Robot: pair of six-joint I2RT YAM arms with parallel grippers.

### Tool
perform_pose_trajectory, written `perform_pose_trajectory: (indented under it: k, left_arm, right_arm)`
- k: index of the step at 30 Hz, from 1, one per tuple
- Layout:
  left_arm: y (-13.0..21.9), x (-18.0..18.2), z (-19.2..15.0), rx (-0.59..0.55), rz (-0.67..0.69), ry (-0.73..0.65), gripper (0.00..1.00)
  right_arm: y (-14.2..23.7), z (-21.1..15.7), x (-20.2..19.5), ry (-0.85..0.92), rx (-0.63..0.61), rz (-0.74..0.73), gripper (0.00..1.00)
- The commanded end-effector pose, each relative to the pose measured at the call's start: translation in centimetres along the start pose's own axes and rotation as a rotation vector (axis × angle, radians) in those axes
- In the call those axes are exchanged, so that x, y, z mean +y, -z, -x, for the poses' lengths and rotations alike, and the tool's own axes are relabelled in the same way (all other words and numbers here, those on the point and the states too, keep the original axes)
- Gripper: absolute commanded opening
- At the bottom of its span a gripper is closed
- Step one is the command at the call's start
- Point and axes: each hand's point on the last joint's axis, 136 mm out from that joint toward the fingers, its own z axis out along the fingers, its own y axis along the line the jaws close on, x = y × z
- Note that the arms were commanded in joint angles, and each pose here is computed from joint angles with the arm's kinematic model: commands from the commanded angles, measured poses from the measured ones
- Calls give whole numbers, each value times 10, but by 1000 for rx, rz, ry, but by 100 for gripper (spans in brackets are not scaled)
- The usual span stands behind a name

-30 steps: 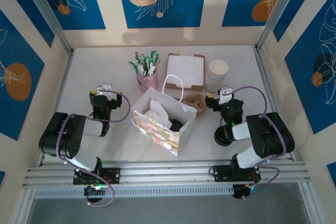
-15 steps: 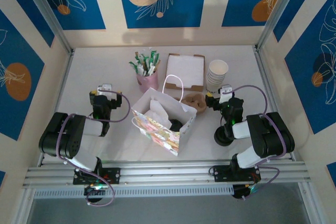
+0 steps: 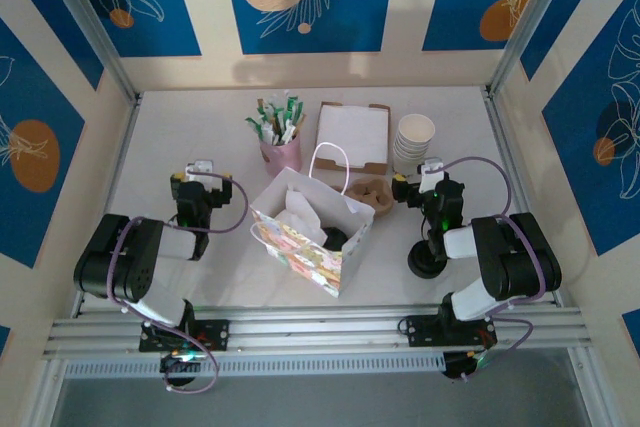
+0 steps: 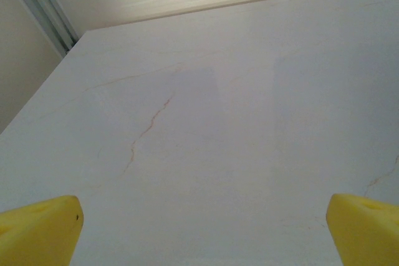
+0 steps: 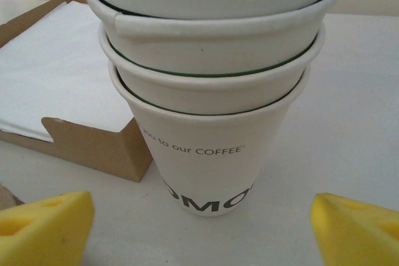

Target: Pack the takeout coffee

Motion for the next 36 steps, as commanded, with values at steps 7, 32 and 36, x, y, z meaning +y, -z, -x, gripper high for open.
perform_pose_trajectory:
  k: [7, 32, 36]
  left_arm:
    - [0, 0, 4, -19, 7, 12, 100]
    - [0, 0, 3, -18, 7, 12, 100]
    - [0, 0, 3, -17, 8, 12, 100]
  right_arm:
    - [-6, 11, -5, -18, -14, -13, 99]
    - [-15, 9, -25, -117, 59, -31, 99]
    - [-15, 9, -24, -117, 59, -30, 99]
